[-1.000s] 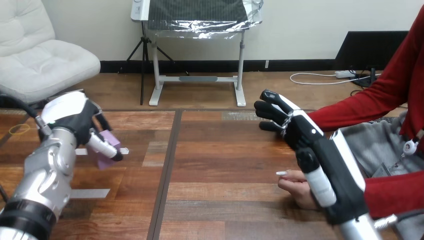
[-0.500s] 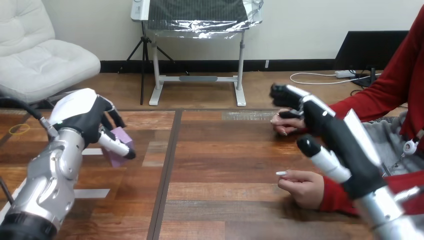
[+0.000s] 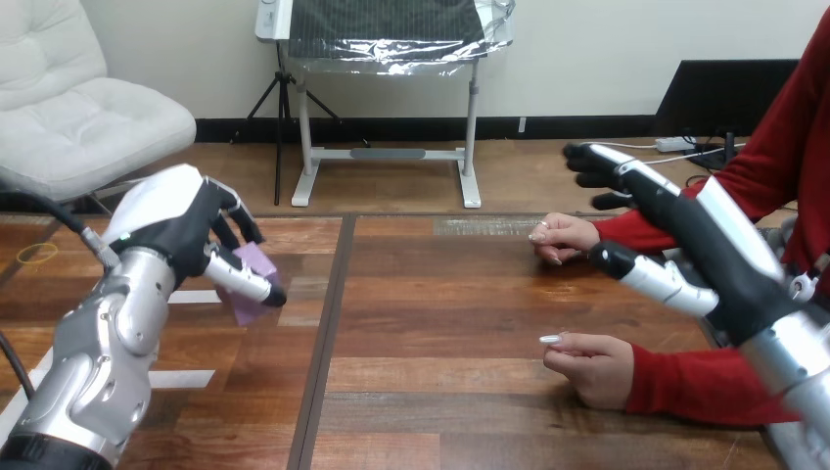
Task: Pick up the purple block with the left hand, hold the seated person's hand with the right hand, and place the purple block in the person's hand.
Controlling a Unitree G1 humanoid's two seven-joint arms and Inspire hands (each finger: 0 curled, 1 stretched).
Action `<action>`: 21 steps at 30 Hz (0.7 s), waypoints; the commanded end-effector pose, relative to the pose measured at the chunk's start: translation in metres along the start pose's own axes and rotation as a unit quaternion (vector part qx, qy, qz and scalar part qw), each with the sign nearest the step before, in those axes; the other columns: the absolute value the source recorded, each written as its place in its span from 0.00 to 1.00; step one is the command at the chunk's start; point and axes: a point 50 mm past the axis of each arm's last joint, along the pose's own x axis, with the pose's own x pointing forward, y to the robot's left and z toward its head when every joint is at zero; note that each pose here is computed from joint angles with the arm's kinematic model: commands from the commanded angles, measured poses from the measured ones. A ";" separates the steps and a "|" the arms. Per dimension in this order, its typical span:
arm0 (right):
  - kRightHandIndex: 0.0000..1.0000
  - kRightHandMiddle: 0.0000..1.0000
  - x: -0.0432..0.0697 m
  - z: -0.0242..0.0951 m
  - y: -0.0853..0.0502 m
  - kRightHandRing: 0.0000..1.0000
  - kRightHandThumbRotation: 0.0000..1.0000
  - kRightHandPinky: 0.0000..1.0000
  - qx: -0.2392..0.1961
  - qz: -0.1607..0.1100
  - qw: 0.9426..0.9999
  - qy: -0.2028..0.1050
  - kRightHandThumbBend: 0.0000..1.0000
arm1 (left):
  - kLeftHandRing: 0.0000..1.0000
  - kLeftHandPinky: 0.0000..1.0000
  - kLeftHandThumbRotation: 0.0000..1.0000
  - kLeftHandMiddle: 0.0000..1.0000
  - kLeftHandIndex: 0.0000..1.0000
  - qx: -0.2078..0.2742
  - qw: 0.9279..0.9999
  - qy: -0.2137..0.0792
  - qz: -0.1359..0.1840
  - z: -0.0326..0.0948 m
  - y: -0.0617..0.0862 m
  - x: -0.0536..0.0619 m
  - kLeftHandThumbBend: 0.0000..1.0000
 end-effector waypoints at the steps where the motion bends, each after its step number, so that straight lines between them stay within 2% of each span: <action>1: 0.90 0.89 0.022 0.009 -0.037 0.85 0.92 0.74 -0.074 0.005 0.997 -0.007 0.97 | 0.32 0.25 0.00 0.40 0.43 -0.025 0.996 -0.043 0.069 0.021 0.036 -0.003 0.80; 7: 0.93 0.93 0.024 0.004 -0.047 0.88 0.86 0.73 -0.110 0.045 0.993 0.028 0.97 | 0.32 0.25 0.00 0.40 0.43 -0.035 0.995 -0.051 0.082 0.022 0.037 -0.005 0.81; 10: 0.95 0.95 0.024 0.003 -0.052 0.90 0.78 0.73 -0.120 0.063 0.990 0.043 0.97 | 0.32 0.25 0.00 0.40 0.43 -0.040 0.994 -0.055 0.086 0.022 0.038 -0.007 0.81; 11: 0.96 0.96 0.024 0.002 -0.053 0.92 0.71 0.74 -0.122 0.068 0.989 0.046 0.96 | 0.32 0.25 0.00 0.39 0.43 -0.042 0.994 -0.056 0.087 0.023 0.039 -0.007 0.81; 12: 0.96 0.97 0.024 0.002 -0.054 0.92 0.68 0.74 -0.124 0.071 0.989 0.048 0.95 | 0.32 0.25 0.00 0.39 0.43 -0.043 0.994 -0.057 0.087 0.023 0.039 -0.007 0.81; 16: 0.97 0.98 0.024 -0.002 -0.060 0.95 0.58 0.77 -0.132 0.093 0.984 0.078 0.96 | 0.32 0.25 0.00 0.40 0.43 -0.052 0.992 -0.062 0.092 0.025 0.040 -0.009 0.81; 21: 0.98 0.98 0.024 -0.004 -0.065 0.97 0.45 0.79 -0.145 0.111 0.978 0.099 0.96 | 0.33 0.25 0.00 0.40 0.43 -0.057 0.992 -0.068 0.095 0.026 0.042 -0.011 0.80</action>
